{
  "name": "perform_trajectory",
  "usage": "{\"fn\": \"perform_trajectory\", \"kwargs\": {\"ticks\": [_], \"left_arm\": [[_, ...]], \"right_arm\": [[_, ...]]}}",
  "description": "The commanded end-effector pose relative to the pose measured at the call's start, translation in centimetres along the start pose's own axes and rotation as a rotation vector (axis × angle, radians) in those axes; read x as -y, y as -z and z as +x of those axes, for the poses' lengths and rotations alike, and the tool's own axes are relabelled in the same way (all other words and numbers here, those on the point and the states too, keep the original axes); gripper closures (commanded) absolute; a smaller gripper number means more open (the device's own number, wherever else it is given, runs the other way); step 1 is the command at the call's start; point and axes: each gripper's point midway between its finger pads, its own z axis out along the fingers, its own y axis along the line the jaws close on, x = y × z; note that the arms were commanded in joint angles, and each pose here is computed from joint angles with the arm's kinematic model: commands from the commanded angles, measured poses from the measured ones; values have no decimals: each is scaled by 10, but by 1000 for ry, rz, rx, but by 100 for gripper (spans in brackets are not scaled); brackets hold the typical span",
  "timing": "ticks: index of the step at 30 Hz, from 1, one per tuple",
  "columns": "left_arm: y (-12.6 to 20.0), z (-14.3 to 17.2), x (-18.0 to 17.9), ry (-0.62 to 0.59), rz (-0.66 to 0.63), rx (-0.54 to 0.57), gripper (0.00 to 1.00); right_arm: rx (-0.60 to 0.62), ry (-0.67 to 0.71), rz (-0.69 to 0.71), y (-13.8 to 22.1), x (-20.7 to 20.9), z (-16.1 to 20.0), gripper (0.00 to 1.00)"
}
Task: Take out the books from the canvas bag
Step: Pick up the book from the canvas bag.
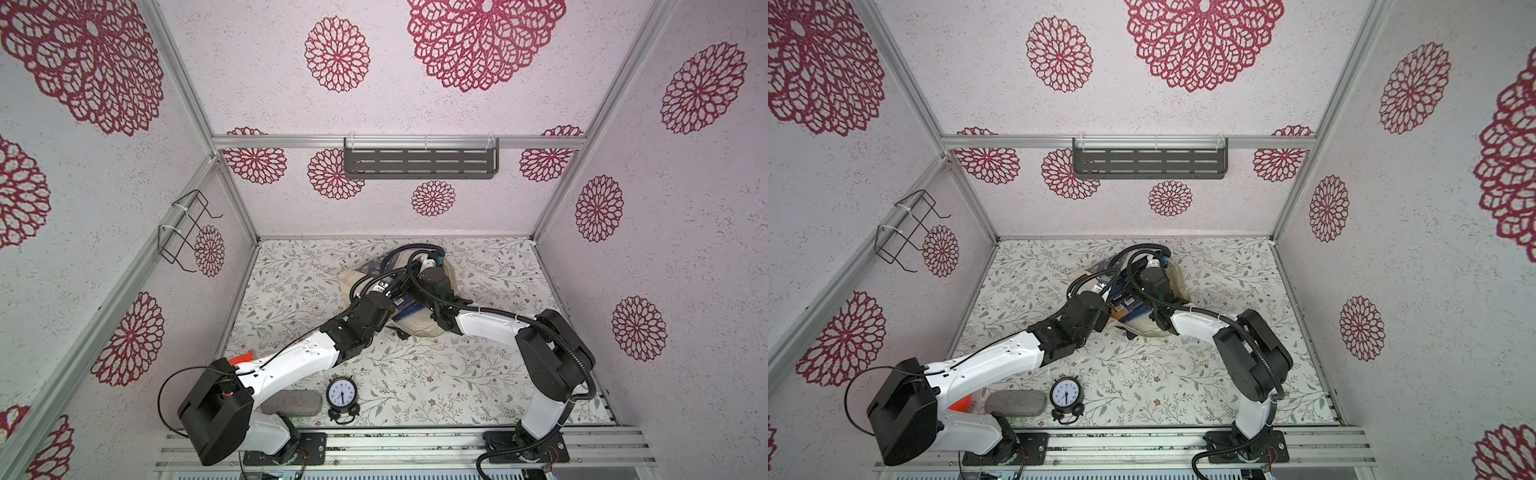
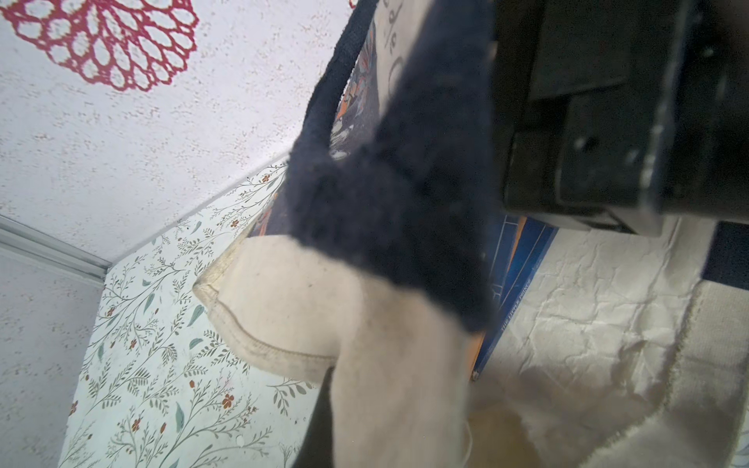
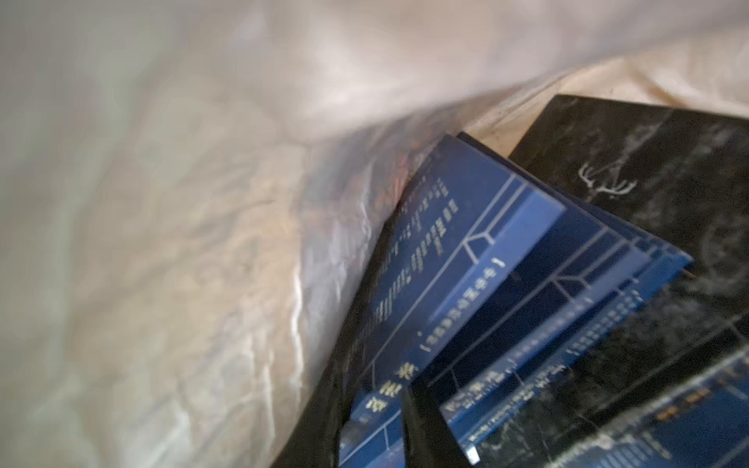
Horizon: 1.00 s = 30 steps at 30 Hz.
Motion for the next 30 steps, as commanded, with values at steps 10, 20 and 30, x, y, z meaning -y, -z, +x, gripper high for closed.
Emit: {"fn": "perform_trajectory", "kwargs": {"ticks": [10, 20, 30], "left_arm": [[19, -39, -9, 72, 5, 177, 100], [15, -34, -13, 197, 8, 207, 100], [-1, -32, -30, 417, -84, 182, 100]], "right_arm": [[42, -37, -142, -16, -37, -18, 68], [38, -31, -156, -20, -38, -14, 97], [32, 55, -211, 21, -57, -18, 100]]}}
